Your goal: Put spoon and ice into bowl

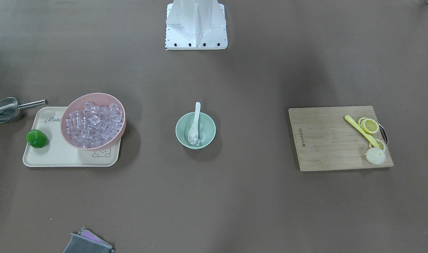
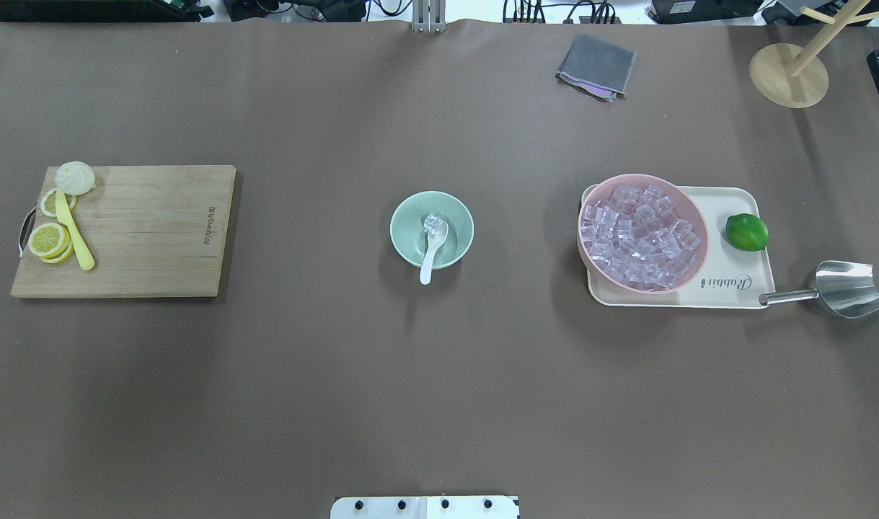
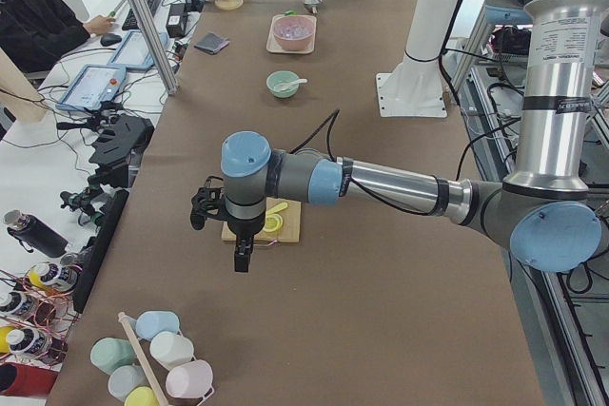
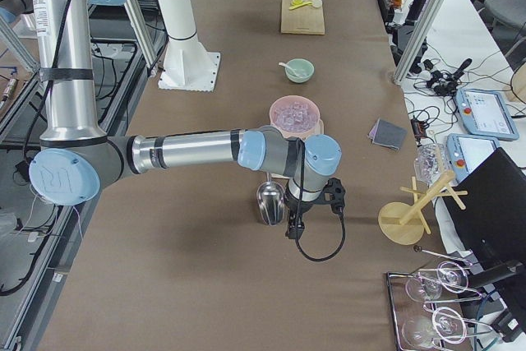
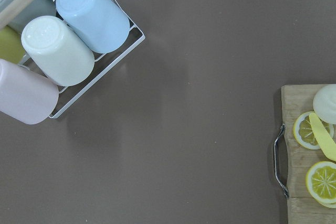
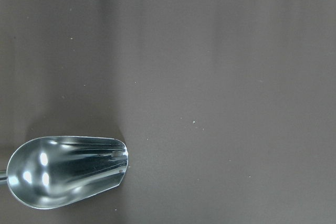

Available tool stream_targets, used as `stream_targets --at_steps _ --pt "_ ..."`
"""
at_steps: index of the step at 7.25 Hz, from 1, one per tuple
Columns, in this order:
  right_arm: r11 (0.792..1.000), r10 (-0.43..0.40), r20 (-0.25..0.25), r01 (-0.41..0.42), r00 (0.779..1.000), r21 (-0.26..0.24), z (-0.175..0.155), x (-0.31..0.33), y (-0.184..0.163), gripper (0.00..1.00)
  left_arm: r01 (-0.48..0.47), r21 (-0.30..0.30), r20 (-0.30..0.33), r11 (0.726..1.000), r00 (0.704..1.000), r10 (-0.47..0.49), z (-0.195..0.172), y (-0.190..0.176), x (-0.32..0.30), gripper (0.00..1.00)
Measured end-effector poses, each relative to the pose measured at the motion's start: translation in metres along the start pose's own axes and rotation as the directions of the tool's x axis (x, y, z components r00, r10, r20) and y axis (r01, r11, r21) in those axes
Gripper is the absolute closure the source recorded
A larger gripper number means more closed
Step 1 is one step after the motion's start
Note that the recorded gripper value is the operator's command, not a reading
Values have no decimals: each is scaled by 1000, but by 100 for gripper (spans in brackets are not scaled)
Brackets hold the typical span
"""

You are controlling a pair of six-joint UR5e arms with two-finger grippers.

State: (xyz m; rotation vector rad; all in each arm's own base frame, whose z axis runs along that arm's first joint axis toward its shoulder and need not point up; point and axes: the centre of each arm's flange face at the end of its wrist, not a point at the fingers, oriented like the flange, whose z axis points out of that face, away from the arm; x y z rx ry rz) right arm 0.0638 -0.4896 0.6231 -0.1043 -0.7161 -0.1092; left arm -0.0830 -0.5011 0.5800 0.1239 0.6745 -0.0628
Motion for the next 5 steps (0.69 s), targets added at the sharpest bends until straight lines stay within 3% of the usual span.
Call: stream_targets --at_steps 5 --pt "1000 2 1 -2 1000 4 -2 0 -2 0 11 -12 3 1000 1000 -11 7 2 -7 2"
